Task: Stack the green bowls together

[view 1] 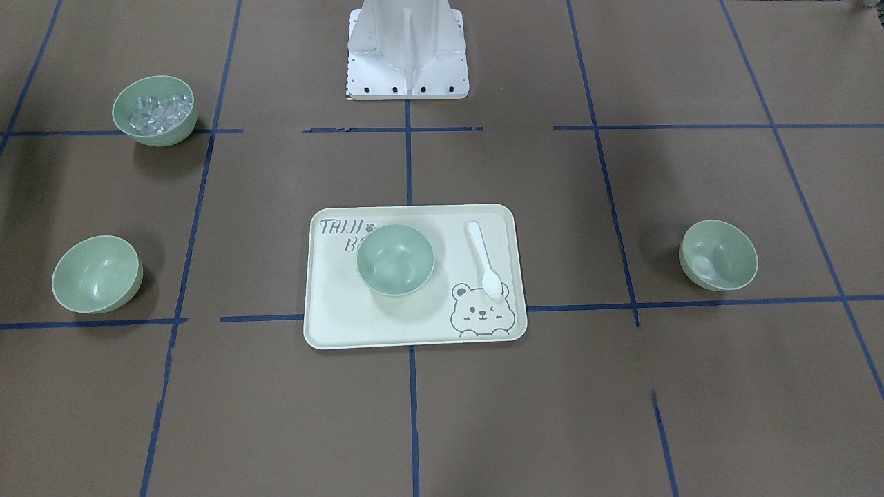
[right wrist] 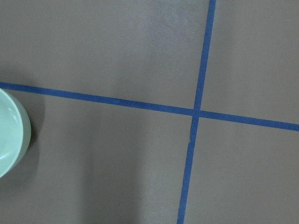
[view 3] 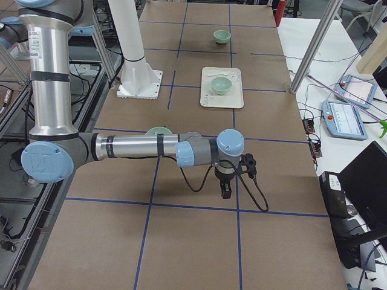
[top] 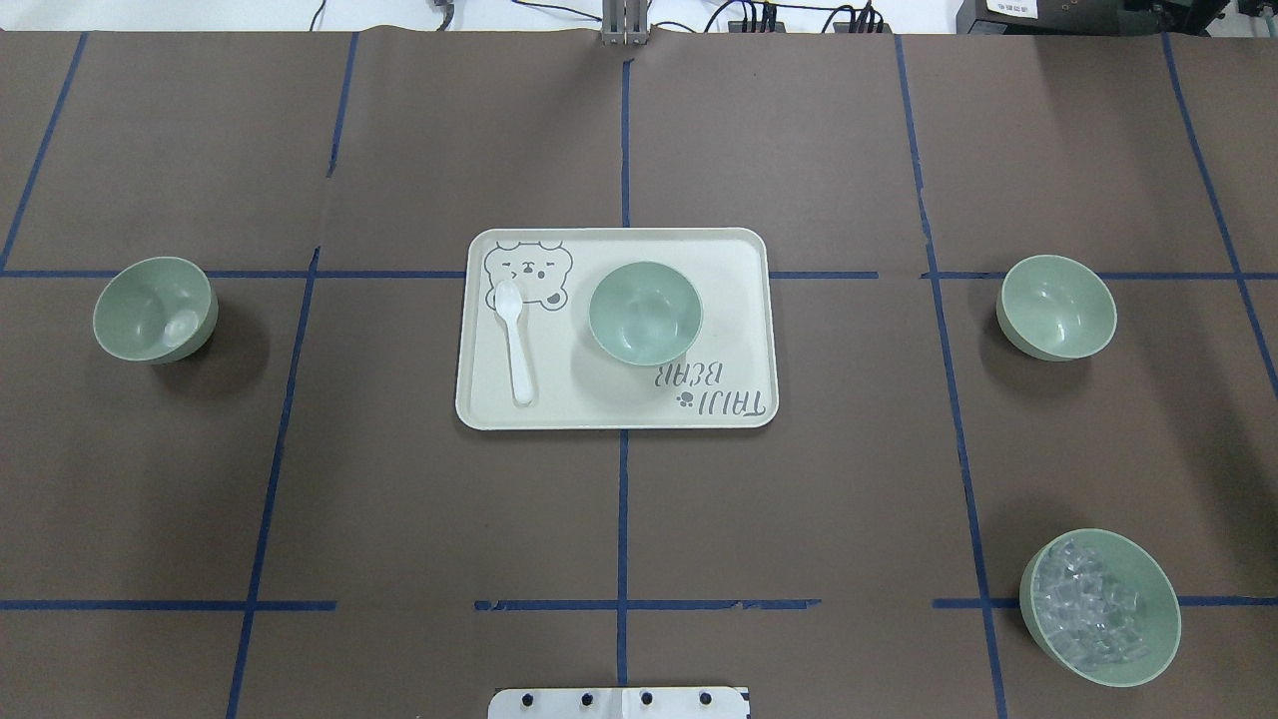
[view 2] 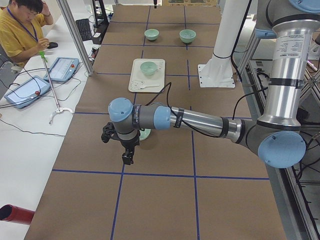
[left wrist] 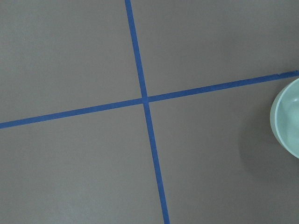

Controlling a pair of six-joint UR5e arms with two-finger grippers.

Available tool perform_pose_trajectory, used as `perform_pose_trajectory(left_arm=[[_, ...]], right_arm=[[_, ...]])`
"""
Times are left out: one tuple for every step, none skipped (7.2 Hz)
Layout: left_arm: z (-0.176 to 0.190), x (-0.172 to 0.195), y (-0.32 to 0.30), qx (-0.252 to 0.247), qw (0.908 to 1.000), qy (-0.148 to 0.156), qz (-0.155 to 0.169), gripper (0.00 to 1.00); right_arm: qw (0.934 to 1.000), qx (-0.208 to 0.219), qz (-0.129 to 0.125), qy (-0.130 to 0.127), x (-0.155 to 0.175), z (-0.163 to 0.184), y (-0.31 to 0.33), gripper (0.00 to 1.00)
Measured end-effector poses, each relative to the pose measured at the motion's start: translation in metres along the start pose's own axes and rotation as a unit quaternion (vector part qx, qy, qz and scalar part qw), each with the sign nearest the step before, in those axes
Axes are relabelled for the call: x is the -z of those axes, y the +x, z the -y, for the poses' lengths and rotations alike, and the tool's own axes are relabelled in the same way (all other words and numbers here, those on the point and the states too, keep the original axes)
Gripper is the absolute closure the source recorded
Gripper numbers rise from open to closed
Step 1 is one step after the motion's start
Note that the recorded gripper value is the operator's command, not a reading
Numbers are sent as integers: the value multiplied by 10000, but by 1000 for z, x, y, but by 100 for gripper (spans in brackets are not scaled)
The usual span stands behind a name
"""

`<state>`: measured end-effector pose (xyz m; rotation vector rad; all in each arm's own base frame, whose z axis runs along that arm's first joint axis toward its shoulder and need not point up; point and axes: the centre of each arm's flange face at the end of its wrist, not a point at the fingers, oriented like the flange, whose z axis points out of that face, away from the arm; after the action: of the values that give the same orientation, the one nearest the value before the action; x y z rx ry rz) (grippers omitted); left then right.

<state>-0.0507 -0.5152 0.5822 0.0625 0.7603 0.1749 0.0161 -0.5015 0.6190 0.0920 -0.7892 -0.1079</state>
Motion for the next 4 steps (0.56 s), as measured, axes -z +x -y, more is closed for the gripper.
perform_pose_trajectory(left_arm=[[1, 1, 1, -7, 10000, 7, 1, 0], [3, 2, 2, -19, 10000, 20, 3, 0], [5, 4, 4, -38, 10000, 37, 6, 0], [10, 9, 8, -60, 9999, 87, -8, 0]], right_arm=[[10000, 8, 0, 3, 0, 0, 0, 0], [10000, 19, 1, 13, 1, 1, -1, 0], [9999, 74, 0, 86, 3, 3, -3, 0], [9994, 228, 0, 252, 6, 6, -8, 0]])
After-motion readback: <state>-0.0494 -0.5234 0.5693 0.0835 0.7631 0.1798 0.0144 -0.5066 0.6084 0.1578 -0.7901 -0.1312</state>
